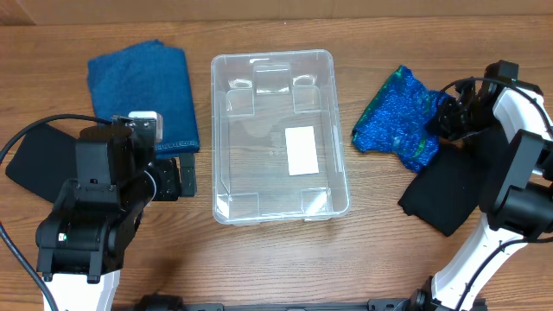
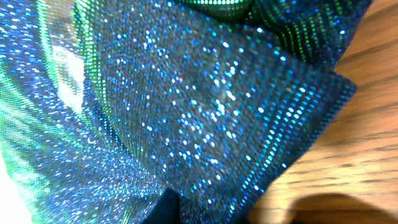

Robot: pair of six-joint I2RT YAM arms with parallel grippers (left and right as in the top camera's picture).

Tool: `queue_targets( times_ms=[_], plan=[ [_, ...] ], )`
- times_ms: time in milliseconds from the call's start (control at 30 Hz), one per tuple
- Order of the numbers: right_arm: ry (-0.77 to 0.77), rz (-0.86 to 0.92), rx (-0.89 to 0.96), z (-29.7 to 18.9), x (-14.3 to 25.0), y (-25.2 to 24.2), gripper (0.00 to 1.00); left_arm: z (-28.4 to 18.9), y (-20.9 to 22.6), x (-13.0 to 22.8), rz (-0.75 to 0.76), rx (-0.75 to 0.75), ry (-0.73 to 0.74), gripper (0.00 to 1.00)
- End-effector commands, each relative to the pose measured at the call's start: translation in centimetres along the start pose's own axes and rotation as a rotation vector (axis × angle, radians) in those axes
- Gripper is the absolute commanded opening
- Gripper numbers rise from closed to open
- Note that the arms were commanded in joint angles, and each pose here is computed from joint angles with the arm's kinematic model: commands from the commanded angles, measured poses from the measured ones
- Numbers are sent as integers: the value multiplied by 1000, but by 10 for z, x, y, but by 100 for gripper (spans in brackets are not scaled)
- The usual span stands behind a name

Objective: Pack container
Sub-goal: 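Grasp the sparkly blue-green cloth with the right gripper and lift it, then lower the sparkly cloth into the bin and release it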

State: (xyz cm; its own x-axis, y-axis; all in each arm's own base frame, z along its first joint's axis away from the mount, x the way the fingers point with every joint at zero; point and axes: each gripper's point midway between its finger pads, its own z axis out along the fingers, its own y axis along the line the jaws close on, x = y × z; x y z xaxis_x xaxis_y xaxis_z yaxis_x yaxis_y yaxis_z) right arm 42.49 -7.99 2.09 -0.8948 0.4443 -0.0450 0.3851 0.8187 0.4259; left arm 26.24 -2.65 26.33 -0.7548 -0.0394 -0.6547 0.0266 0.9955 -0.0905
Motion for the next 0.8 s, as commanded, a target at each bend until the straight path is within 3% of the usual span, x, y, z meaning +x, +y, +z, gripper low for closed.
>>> queue_targets(
  times_ms=[0,133,200,333,400,467,633,767],
  plan=[
    [-56,-82,-180,-37,-16,52,4,-7,-2,-9,-5,10,-29,100],
    [-211,-316,-270,-140,-11,142,4,-7,-2,-9,-5,9,-28,100],
    [-323,-489,-296,-198,16,207,4,-7,-1,-9,-6,5,-28,100],
    [-421,-747,-327,-238,82,294,4,-6,20,1,-133,-104,6,100],
    [-365,-867,-396,-225,128,339,4,-4,39,5,-188,-177,30,100],
    [-331,-867,-371,-196,150,370,4,2,59,10,-246,-230,65,100],
    [-198,-608,-236,-91,142,378,4,37,91,24,-277,-298,220,100],
    [-38,-590,-322,-27,149,388,4,57,94,32,-271,-301,301,100]
  ],
)
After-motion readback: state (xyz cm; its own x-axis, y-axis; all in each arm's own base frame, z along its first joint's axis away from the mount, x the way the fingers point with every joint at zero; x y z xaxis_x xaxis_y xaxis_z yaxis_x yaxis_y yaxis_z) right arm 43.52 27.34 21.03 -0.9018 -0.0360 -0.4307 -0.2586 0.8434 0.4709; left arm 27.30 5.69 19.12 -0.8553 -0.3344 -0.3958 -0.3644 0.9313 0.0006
